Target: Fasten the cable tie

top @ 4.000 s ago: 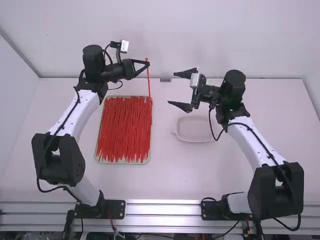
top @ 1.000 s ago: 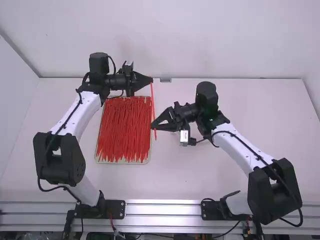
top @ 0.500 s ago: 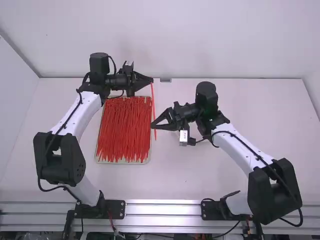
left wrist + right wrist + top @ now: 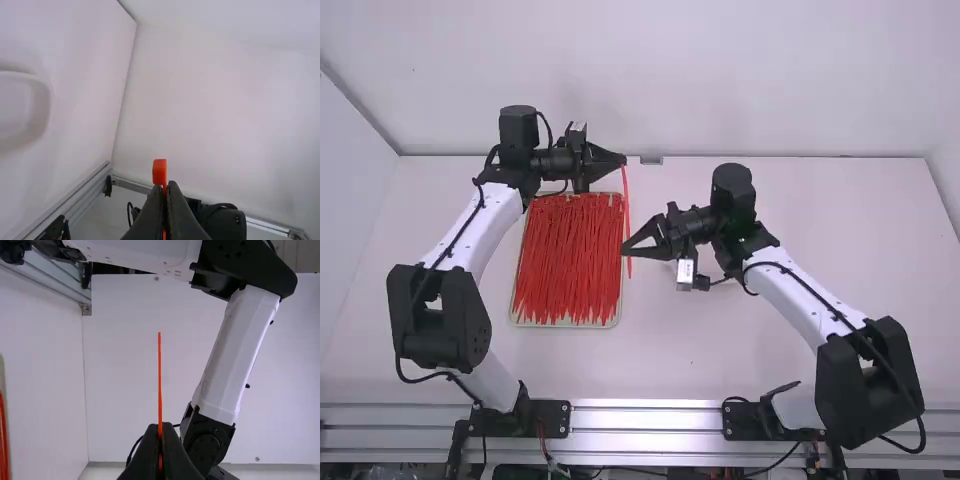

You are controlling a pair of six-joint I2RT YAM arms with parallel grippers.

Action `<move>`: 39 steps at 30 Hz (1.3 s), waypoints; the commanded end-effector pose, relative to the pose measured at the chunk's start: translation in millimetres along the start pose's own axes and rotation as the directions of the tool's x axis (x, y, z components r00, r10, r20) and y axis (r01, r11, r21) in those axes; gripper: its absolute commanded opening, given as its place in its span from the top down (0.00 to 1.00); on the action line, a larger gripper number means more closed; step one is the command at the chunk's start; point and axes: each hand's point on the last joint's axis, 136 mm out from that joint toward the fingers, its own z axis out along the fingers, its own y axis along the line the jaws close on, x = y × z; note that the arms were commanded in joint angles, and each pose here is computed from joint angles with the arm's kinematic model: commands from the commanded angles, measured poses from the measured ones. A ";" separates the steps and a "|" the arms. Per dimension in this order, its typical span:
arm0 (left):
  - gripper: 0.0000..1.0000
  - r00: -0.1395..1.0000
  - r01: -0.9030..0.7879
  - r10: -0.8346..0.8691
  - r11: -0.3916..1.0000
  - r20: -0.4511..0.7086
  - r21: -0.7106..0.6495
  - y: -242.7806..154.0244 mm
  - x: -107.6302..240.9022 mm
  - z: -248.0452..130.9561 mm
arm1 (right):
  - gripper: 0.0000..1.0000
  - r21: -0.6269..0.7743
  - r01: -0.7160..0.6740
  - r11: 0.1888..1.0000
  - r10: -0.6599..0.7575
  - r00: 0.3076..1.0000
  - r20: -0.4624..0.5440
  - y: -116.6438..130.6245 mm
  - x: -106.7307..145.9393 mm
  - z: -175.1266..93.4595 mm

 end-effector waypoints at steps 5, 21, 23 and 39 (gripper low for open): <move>0.98 1.000 -0.014 0.014 1.000 -0.027 0.004 1.2 4.5 3.5 | 0.94 -0.004 -0.024 1.000 0.024 0.999 -0.033 2.3 6.0 -0.7; 0.98 1.000 -0.014 0.014 1.000 -0.025 0.003 1.7 4.0 3.6 | 1.00 -0.009 -0.030 0.999 0.030 0.997 -0.064 3.7 11.3 -0.3; 0.98 1.000 -0.013 0.013 1.000 -0.011 -0.001 2.3 1.8 3.7 | 1.00 -0.007 -0.064 0.998 0.063 0.996 -0.069 3.6 12.1 -1.0; 0.98 0.999 -0.036 0.036 0.999 -0.005 -0.003 2.7 0.7 3.7 | 1.00 0.036 -0.449 0.893 0.451 0.886 -0.110 4.6 20.0 -1.7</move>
